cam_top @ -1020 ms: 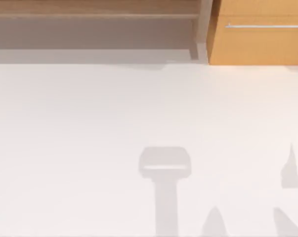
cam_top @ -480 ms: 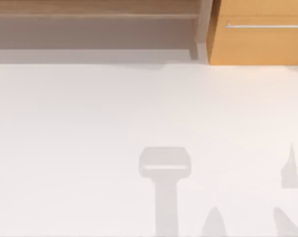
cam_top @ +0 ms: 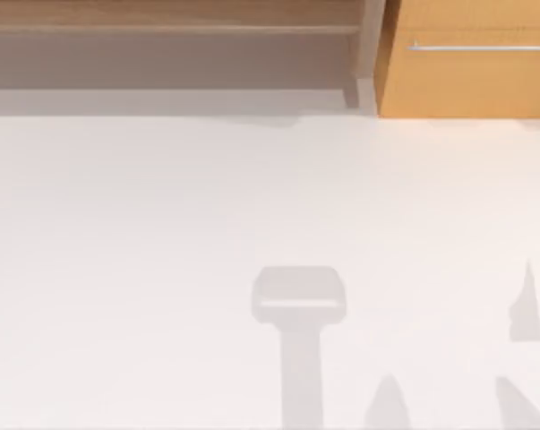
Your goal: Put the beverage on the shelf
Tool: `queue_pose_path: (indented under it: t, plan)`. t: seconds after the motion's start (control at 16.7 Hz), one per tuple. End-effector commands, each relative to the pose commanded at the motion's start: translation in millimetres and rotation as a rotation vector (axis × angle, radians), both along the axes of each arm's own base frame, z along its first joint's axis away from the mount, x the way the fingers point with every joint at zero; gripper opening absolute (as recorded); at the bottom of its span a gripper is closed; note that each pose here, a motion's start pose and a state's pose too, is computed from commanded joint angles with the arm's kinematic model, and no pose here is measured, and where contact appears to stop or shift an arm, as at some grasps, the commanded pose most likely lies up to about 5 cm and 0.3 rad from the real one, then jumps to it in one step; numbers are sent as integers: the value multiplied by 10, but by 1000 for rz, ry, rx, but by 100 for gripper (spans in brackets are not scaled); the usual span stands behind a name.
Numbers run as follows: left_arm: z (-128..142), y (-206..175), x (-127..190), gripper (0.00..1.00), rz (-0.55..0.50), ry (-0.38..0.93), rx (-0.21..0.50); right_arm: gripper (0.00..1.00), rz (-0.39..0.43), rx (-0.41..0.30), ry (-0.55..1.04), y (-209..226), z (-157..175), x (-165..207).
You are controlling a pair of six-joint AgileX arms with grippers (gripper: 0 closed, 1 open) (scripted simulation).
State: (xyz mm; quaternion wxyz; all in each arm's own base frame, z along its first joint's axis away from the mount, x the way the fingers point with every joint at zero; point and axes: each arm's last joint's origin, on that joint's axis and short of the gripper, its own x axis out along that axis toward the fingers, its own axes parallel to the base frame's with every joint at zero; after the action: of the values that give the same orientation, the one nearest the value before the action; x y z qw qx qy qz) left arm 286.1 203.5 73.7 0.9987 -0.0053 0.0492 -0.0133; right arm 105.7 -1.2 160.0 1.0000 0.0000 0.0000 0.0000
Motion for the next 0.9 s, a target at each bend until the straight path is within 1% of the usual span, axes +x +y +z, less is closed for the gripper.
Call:
queue_pose_path:
  t: [0.78, 0.84, 0.9]
  plan:
    - [0, 0, 0, 2, 0, 0, 0, 100, 0, 0, 0, 0, 0, 0]
    - [0, 0, 0, 0, 0, 0, 0, 100, 0, 0, 0, 0, 0, 0]
    - [0, 0, 0, 0, 0, 0, 0, 100, 0, 0, 0, 0, 0, 0]
